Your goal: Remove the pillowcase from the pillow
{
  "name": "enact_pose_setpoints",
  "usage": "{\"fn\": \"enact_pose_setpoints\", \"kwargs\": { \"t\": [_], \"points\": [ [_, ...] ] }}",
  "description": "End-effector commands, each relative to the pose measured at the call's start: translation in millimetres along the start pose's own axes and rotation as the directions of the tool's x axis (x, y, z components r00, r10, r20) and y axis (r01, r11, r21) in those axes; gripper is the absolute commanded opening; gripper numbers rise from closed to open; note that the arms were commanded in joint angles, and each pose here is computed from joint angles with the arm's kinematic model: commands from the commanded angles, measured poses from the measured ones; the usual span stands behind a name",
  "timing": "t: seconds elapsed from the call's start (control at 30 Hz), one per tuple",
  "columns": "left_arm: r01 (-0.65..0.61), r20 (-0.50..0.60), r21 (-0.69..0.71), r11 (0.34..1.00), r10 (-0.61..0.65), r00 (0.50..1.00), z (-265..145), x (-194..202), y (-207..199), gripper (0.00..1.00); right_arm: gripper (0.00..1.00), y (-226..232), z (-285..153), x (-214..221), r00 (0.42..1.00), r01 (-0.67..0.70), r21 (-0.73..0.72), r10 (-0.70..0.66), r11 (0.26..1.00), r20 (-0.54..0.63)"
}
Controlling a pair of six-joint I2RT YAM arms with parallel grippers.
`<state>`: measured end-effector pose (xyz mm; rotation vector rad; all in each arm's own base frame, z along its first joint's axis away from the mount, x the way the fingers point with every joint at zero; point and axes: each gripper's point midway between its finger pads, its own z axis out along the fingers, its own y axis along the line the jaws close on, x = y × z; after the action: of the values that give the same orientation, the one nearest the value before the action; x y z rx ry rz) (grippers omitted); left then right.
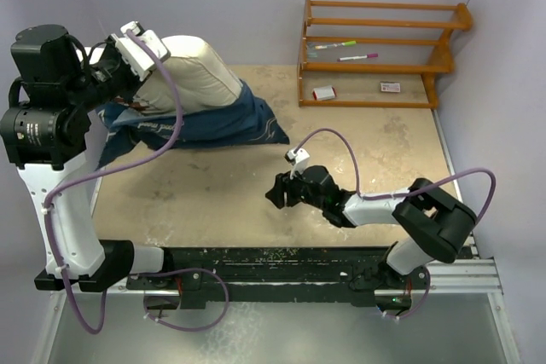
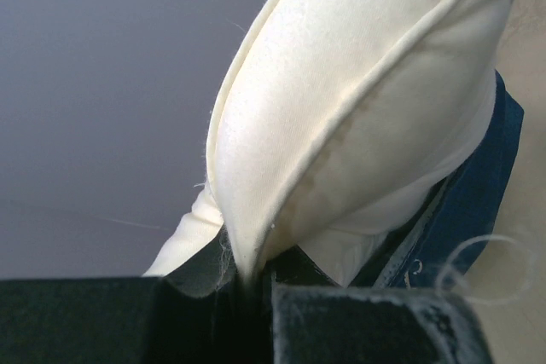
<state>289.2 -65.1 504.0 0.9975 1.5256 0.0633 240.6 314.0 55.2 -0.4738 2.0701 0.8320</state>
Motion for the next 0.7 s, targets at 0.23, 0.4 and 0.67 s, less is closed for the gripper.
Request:
{"fn": "enact_pose_setpoints", "kwargs": {
  "t": [0.23,0.4,0.67],
  "points": [
    [-0.152,0.234,-0.16,0.975,0.187,0.954,-40,-81,29,0.0,0.87,-15,-13,-84,0.975,0.121,0.164,-0.148,0.979,0.166],
    [-0.193,0.231,-0.141,0.971,0.222,0.947,-43,-78,20,0.0,1.0,-32,-37,-118,0.961,0.138,0.198,-0.18,0.97,0.212],
    [-0.204,0.269,-0.082,0.976,0.218,0.938,-48,-82,4,0.0,1.0,-7,-49,-126,0.913,0.337,0.036,-0.336,0.941,0.23]
  ]
}}
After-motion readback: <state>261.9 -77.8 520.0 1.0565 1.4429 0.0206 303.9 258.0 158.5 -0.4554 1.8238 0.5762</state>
